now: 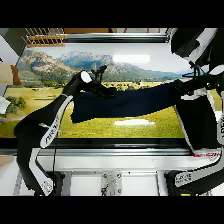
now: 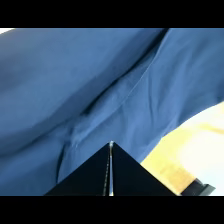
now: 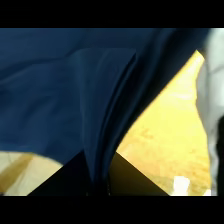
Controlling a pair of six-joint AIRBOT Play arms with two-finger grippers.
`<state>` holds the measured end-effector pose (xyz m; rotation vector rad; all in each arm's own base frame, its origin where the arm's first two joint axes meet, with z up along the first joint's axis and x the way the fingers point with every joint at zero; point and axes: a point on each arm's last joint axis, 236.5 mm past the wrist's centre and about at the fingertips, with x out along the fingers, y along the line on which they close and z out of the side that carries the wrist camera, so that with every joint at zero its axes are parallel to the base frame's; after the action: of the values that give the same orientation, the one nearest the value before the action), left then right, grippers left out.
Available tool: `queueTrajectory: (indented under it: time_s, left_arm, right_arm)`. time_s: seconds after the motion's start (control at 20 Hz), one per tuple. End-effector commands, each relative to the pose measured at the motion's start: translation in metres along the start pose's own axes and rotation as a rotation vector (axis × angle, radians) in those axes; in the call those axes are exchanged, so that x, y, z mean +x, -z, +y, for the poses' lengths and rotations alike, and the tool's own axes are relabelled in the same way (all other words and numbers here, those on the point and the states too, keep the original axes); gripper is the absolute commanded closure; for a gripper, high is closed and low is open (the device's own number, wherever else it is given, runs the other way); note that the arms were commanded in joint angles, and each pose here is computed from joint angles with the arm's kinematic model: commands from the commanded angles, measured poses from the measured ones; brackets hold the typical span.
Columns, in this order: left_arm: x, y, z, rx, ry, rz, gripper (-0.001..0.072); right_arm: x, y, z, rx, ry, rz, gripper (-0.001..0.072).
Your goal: Fold the clothes and pants, and hang the long-sleeved shirts on hangers.
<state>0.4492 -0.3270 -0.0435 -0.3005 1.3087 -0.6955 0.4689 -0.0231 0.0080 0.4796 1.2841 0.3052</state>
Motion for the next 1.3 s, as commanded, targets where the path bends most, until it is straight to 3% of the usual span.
queueTrajectory:
  time_s: [0.0, 0.45, 0.9, 1.25]
  left_arm:
    - [0.048, 0.001, -0.018, 0.035, 0.019, 0.053, 0.0702]
    - [0.101, 0.006, -0.003, -0.047, 0.016, 0.116, 0.0702]
    - [0.095, -0.004, -0.011, -0.029, 0.026, 0.091, 0.0702]
    - [0.029, -0.036, 0.011, -0.071, 0.013, 0.006, 0.0702]
  right_arm:
    - [-0.034, -0.007, 0.050, -0.089, 0.017, 0.023, 0.0702]
    - [-0.043, -0.005, 0.188, -0.383, -0.039, -0.013, 0.0702]
    - [-0.020, 0.019, 0.239, -0.487, -0.079, 0.028, 0.0702]
    - [-0.007, 0.030, 0.281, -0.545, -0.141, 0.012, 0.0702]
